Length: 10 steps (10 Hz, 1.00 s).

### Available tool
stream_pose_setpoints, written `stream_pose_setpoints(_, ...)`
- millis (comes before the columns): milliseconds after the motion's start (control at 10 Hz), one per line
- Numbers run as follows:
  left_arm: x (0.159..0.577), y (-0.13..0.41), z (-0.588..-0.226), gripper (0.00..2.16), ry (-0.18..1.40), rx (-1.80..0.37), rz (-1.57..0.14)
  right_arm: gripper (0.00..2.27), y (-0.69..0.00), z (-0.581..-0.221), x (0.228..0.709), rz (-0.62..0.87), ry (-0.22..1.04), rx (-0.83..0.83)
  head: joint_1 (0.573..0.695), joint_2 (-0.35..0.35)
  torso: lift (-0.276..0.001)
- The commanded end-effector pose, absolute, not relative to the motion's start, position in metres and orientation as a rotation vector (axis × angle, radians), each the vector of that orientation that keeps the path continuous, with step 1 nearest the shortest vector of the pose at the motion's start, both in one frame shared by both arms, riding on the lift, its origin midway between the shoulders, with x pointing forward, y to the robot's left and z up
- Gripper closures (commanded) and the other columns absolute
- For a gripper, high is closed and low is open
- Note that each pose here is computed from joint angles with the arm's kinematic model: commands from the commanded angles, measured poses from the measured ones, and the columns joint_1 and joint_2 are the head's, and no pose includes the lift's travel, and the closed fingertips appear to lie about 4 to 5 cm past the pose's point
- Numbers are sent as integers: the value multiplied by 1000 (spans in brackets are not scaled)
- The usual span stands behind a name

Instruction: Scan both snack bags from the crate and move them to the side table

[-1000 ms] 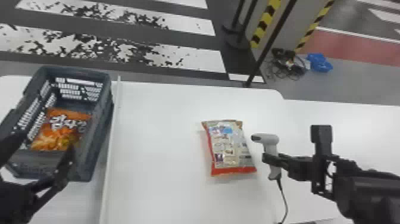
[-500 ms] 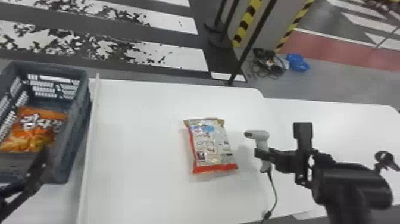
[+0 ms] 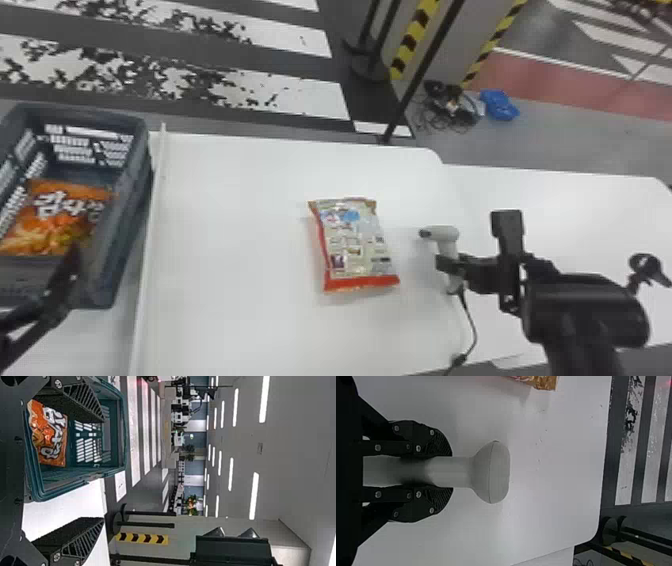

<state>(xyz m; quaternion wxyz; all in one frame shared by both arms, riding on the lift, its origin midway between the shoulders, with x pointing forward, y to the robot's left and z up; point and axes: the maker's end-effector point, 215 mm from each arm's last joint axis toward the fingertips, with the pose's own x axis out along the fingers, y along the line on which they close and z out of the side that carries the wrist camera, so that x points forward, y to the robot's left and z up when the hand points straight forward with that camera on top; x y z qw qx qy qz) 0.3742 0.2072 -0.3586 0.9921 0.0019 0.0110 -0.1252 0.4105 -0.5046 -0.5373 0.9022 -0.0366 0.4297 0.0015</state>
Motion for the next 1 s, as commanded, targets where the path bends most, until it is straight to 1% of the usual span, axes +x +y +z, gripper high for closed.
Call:
stream_pose_setpoints(0, 374, 207, -359, 124, 24, 4, -251, 2250, -506, -539, 412, 0, 886, -82, 695, -350, -75)
stream_pose_setpoints(200, 374, 207, -360, 124, 24, 4, -251, 2175, -507, -546, 408, -11, 902, -86, 695, -350, -75)
stream_pose_setpoints(300, 374, 207, -359, 124, 22, 4, -251, 2054, -508, -548, 408, -19, 905, -89, 695, -350, -75)
stream_pose_setpoints(400, 374, 207, -359, 124, 22, 4, -251, 1784, -507, -549, 407, -22, 906, -86, 695, -350, -75)
stream_pose_setpoints(500, 374, 207, -359, 124, 20, 4, -251, 1241, -507, -550, 407, -25, 903, -84, 695, -350, -75)
stream_pose_setpoints(600, 374, 207, -359, 124, 22, 3, -250, 606, -507, -551, 405, -27, 906, -84, 695, -350, -75)
stream_pose_setpoints(700, 374, 207, -358, 124, 19, 3, -250, 265, -508, -550, 405, -29, 905, -84, 695, -350, -75)
stream_pose_setpoints(800, 374, 207, -358, 124, 19, 3, -250, 157, -508, -551, 404, -33, 904, -76, 695, -350, -75)
stream_pose_setpoints(900, 374, 208, -358, 124, 17, 4, -249, 107, -511, -545, 405, -49, 886, -67, 695, -350, -75)
